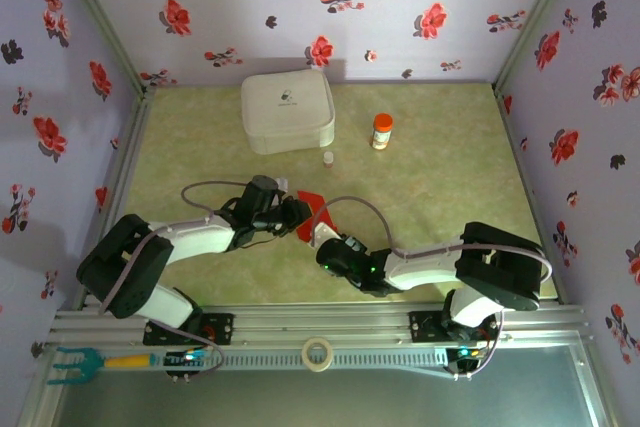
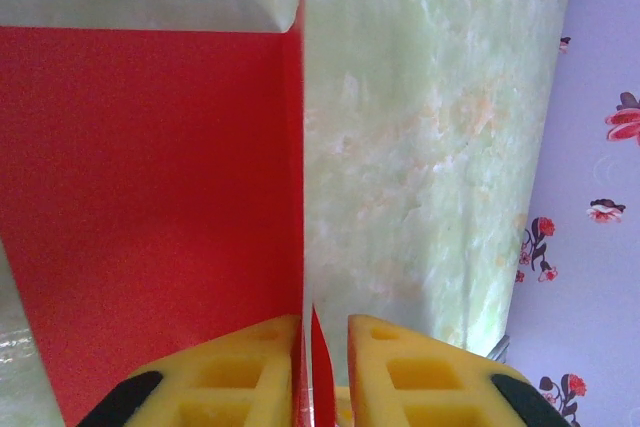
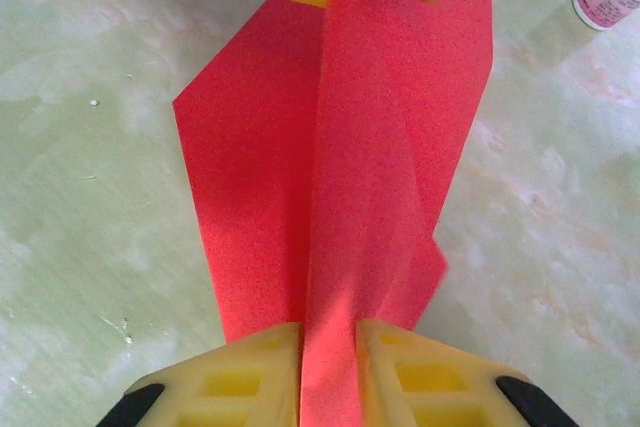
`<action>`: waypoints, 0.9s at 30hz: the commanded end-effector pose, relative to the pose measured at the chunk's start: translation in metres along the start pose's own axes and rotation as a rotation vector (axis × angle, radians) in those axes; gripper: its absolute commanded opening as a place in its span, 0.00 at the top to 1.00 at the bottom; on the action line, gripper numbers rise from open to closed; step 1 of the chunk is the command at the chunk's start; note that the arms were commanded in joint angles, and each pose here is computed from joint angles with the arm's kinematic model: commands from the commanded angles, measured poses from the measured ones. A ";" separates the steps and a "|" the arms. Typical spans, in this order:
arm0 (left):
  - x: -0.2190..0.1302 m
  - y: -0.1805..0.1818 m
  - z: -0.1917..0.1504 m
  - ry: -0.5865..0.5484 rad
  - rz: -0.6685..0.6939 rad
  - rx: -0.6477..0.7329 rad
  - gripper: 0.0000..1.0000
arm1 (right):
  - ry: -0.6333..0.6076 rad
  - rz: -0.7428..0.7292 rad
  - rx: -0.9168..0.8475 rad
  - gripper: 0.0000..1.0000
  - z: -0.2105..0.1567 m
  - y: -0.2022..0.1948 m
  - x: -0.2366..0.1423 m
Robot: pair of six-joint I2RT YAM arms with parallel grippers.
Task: Fold a paper plane with a square sheet of paper (pick it up from the middle)
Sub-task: Fourth fold the wing at the center of the table.
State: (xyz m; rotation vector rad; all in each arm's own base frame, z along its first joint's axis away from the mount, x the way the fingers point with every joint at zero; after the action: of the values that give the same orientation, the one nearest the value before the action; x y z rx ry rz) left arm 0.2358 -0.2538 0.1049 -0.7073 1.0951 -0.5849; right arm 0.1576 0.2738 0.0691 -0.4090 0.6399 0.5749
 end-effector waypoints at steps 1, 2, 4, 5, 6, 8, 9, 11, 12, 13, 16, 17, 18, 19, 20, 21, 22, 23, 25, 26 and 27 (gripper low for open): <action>0.001 -0.005 0.006 -0.003 -0.011 0.011 0.80 | -0.013 -0.027 0.033 0.82 -0.003 -0.003 0.000; 0.001 -0.005 0.006 -0.002 -0.011 0.010 0.80 | -0.013 -0.028 0.038 0.83 -0.004 -0.003 0.000; 0.001 -0.004 0.006 -0.002 -0.008 0.010 0.79 | -0.018 -0.026 0.048 0.85 -0.004 -0.003 0.000; 0.001 -0.004 0.006 -0.001 -0.007 0.009 0.78 | -0.020 -0.026 0.052 0.86 -0.004 -0.003 0.000; 0.001 -0.004 0.006 -0.001 -0.006 0.009 0.76 | -0.021 -0.027 0.057 0.88 -0.004 -0.003 0.000; 0.001 -0.003 0.005 0.002 -0.003 0.009 0.74 | -0.022 -0.027 0.063 0.90 -0.004 -0.003 0.000; 0.001 -0.003 0.006 0.001 0.000 0.008 0.73 | -0.024 -0.025 0.065 0.90 -0.004 -0.003 0.000; 0.001 -0.001 0.006 0.001 0.003 0.006 0.73 | -0.021 -0.018 0.067 0.90 -0.004 -0.002 0.001; 0.001 -0.001 0.006 0.002 0.005 0.004 0.74 | -0.021 -0.015 0.069 0.90 -0.005 -0.002 0.000; 0.001 -0.001 0.006 0.001 0.005 0.004 0.75 | -0.021 -0.015 0.071 0.90 -0.005 -0.002 0.000; 0.001 0.001 0.006 0.002 0.011 0.000 0.80 | -0.022 -0.022 0.081 0.89 -0.006 -0.004 0.001; 0.001 0.001 0.006 0.002 0.013 -0.001 0.81 | -0.022 -0.022 0.083 0.89 -0.006 -0.004 0.000; 0.000 0.001 0.007 0.001 0.014 -0.002 0.83 | -0.022 -0.022 0.084 0.88 -0.006 -0.004 0.000; 0.000 0.002 0.006 0.001 0.015 -0.003 0.86 | -0.020 -0.022 0.086 0.87 -0.007 -0.004 0.001; 0.000 0.002 0.006 0.001 0.016 -0.003 0.87 | -0.018 -0.023 0.085 0.87 -0.007 -0.005 0.001; 0.000 0.002 0.007 -0.001 0.015 -0.004 0.87 | -0.016 -0.023 0.086 0.87 -0.008 -0.005 0.001; 0.000 0.001 0.007 0.000 0.016 -0.004 0.88 | -0.016 -0.023 0.089 0.87 -0.007 -0.005 0.001; 0.000 0.002 0.007 0.001 0.017 -0.004 0.88 | -0.015 -0.020 0.091 0.88 -0.008 -0.004 0.001; 0.000 0.002 0.007 0.003 0.020 -0.004 0.88 | -0.018 -0.014 0.097 0.89 -0.007 -0.004 0.001; 0.000 0.002 0.007 0.003 0.018 -0.002 0.88 | -0.017 -0.015 0.097 0.90 -0.007 -0.004 0.001; 0.000 0.002 0.007 0.004 0.019 -0.001 0.88 | -0.015 -0.016 0.099 0.92 -0.007 -0.004 0.002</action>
State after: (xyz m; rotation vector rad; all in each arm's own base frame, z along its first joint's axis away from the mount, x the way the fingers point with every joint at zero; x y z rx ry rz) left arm 0.2378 -0.2495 0.1006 -0.7077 1.1077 -0.5607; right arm 0.1568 0.2695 0.0649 -0.3425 0.6512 0.5494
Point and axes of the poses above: each hand's point on the last joint's axis, 136 mm out from that joint toward the fingers, its own x axis out along the fingers, its own y axis along the line the jaws close on, z = x × y, the point moved 5 cm from there along -x, back along the fingers, and after that the axes turned 11 degrees about x, right-handed, at the moved point
